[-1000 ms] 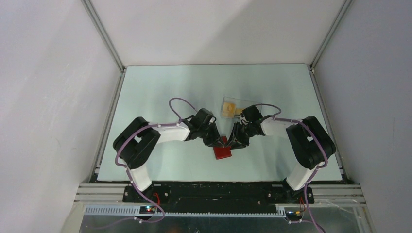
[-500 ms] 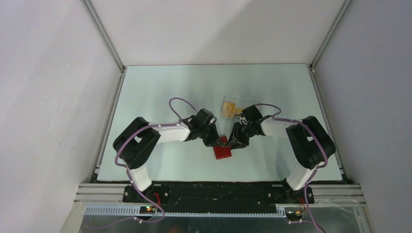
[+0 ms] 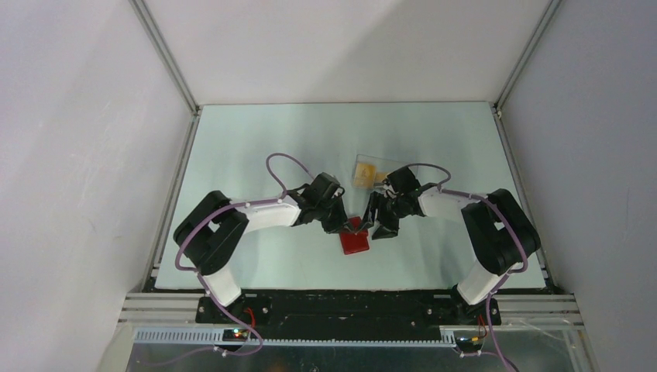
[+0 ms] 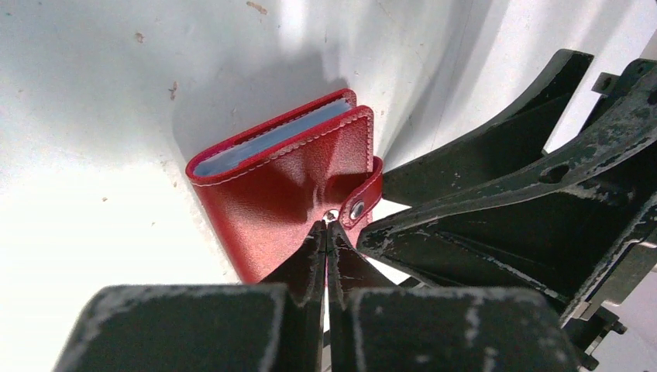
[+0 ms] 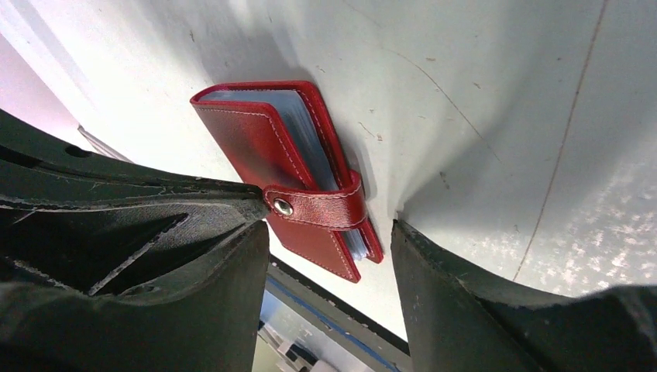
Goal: Put the credit cards into the card holder
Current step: Close the card holder at the center of the board.
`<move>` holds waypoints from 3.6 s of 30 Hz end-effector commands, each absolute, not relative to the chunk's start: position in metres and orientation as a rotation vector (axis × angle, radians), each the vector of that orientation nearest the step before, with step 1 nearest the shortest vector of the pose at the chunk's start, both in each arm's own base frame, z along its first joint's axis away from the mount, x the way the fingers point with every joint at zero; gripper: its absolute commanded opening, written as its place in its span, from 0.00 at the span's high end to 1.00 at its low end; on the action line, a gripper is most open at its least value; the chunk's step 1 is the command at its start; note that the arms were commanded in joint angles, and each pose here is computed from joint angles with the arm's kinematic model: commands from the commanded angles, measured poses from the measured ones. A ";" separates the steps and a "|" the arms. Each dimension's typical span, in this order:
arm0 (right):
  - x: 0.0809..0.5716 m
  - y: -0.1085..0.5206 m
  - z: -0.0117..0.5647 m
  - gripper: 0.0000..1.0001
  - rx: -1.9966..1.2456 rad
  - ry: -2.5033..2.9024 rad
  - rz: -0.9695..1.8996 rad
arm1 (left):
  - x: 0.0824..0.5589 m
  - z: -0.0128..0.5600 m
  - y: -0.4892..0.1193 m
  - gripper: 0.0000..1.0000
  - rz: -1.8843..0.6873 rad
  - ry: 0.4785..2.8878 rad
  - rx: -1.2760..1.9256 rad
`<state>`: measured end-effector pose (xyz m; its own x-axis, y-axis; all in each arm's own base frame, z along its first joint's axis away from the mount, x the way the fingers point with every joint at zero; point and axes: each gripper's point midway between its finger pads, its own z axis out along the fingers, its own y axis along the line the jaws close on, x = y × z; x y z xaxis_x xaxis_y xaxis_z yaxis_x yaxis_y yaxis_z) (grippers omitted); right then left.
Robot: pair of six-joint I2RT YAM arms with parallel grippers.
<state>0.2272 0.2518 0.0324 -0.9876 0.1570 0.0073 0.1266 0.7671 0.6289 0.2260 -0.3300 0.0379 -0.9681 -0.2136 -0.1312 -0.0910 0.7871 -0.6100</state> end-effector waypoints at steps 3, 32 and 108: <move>0.233 0.245 0.032 0.45 0.244 2.902 0.987 | 0.225 0.049 -0.330 1.00 -0.932 2.760 -0.196; 0.239 0.262 0.033 0.66 0.191 2.866 1.167 | 0.218 0.000 -0.312 1.00 -0.752 2.879 -0.236; 0.235 0.262 0.028 0.54 0.159 2.908 1.087 | 0.232 0.038 -0.327 1.00 -0.868 2.791 -0.169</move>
